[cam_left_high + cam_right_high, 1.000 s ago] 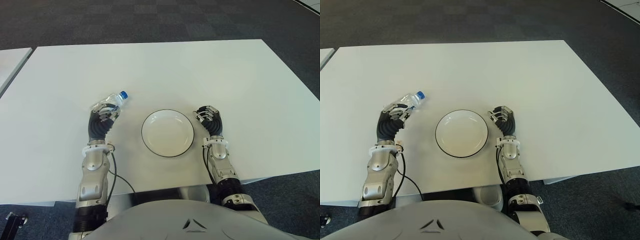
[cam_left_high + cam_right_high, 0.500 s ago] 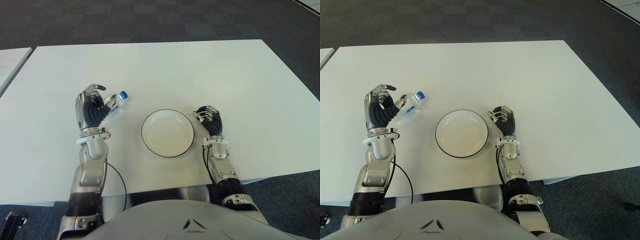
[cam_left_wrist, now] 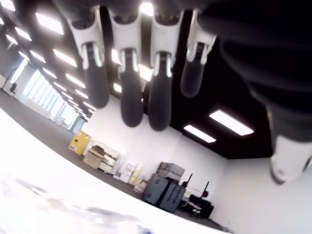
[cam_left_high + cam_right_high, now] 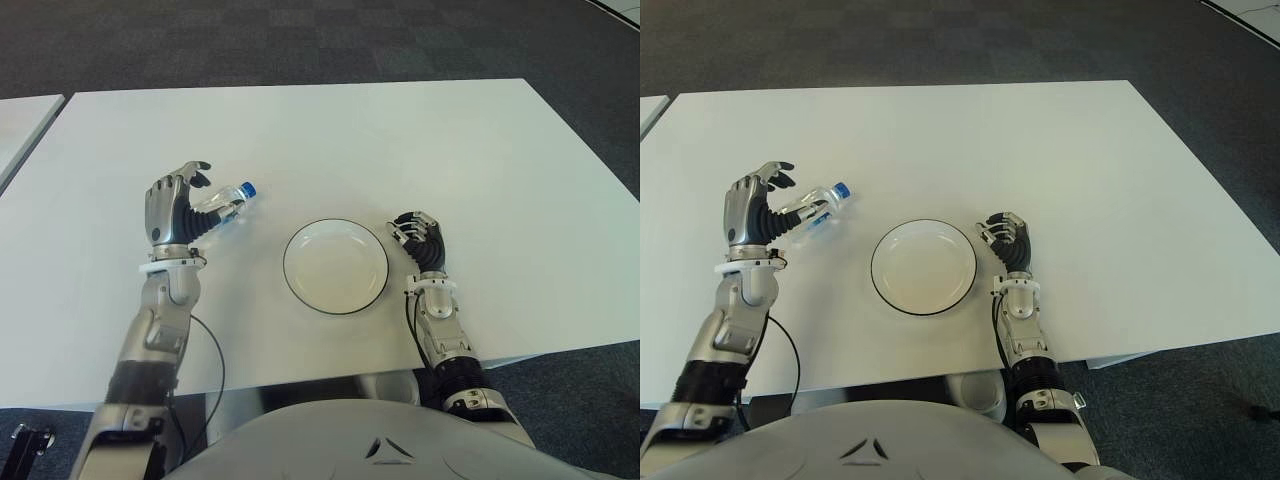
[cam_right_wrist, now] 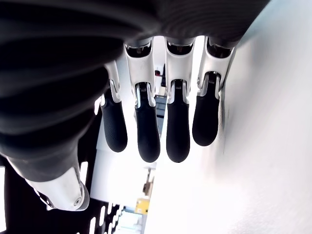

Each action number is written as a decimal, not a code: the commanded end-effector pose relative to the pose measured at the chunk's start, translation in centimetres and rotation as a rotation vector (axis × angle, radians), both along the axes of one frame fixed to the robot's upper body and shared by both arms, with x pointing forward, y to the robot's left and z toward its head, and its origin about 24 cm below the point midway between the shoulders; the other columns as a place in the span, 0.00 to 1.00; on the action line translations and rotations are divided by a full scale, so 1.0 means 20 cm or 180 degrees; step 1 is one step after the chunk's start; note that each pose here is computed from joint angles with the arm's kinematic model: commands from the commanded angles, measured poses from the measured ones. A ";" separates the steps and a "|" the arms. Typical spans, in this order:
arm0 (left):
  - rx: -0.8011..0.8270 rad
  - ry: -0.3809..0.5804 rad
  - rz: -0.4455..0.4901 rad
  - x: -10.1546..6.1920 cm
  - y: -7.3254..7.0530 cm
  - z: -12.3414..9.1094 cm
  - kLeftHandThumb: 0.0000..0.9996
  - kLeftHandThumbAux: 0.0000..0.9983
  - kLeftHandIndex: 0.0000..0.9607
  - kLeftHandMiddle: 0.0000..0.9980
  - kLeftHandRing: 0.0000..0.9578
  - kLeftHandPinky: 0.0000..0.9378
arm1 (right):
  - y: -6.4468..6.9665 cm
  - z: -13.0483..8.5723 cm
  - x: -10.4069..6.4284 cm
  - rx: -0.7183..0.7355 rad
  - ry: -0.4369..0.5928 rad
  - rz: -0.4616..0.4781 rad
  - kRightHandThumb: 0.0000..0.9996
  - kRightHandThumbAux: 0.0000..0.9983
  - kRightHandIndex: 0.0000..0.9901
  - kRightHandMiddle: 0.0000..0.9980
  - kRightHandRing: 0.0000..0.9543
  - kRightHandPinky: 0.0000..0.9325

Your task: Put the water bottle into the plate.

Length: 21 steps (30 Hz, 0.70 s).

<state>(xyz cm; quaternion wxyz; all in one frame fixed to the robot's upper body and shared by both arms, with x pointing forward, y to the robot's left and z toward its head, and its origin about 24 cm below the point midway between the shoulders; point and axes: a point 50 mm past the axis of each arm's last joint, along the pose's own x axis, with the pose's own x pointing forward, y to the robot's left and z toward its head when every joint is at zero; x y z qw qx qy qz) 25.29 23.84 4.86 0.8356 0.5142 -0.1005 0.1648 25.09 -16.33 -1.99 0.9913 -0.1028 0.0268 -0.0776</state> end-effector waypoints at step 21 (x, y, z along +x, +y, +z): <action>0.0519 0.0928 0.0032 0.06 0.00 -0.44 0.54 0.16 0.00 0.00 0.00 0.00 | 0.00 -0.07 -0.06 -0.0004 0.0259 -0.0020 0.70 0.73 0.42 0.48 0.52 0.54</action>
